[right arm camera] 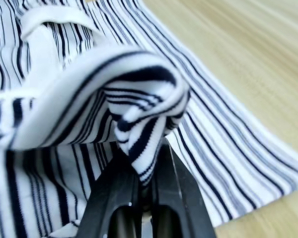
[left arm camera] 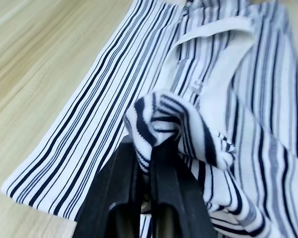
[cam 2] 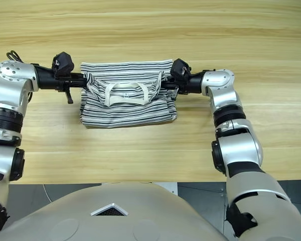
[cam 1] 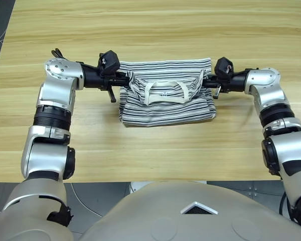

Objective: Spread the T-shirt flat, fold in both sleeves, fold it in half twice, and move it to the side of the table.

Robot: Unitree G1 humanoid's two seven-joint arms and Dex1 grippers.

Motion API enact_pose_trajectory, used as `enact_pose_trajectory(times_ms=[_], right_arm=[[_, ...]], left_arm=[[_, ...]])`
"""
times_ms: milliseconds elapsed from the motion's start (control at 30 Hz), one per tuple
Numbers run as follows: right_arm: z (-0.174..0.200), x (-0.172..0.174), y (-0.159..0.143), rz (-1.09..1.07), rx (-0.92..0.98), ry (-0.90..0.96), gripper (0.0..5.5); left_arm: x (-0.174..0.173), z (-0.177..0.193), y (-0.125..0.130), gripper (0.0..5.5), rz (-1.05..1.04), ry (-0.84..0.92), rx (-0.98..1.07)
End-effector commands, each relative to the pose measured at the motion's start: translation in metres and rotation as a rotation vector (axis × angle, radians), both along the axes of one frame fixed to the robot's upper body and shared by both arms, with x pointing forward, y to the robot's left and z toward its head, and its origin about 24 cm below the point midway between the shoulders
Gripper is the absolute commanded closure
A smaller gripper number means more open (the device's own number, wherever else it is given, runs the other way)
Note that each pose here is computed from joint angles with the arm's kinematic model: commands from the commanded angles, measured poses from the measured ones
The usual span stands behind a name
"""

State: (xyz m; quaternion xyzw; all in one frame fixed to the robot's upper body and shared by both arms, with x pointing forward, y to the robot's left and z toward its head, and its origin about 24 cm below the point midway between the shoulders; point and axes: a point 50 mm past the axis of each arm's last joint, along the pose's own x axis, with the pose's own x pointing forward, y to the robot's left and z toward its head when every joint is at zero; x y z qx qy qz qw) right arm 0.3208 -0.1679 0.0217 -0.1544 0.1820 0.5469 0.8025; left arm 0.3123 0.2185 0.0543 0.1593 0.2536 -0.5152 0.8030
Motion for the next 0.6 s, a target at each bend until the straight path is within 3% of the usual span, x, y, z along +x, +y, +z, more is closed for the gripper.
enact_pose_trajectory(times_ms=[33, 167, 367, 400, 600], right_arm=[[-0.002, 0.008, 0.003, -0.068, -0.032, -0.007, 5.4], [-0.001, 0.017, -0.006, -0.235, 0.008, 0.021, 5.4], [0.005, 0.031, -0.002, -0.436, 0.12, 0.065, 4.12], [0.006, 0.033, 0.002, -0.476, 0.16, 0.103, 3.82], [0.001, 0.039, 0.008, -0.811, 0.359, 0.365, 3.82]], left_arm=[[0.012, -0.016, 0.021, 5.14, 0.213, 0.061, 0.064], [0.018, -0.012, 0.04, 4.59, 0.4, 0.102, -0.034], [0.018, -0.015, 0.039, 3.61, 0.403, 0.142, -0.056], [0.017, -0.017, 0.037, 3.61, 0.393, 0.157, -0.051], [0.025, -0.02, 0.037, 3.61, 0.585, 0.197, -0.023]])
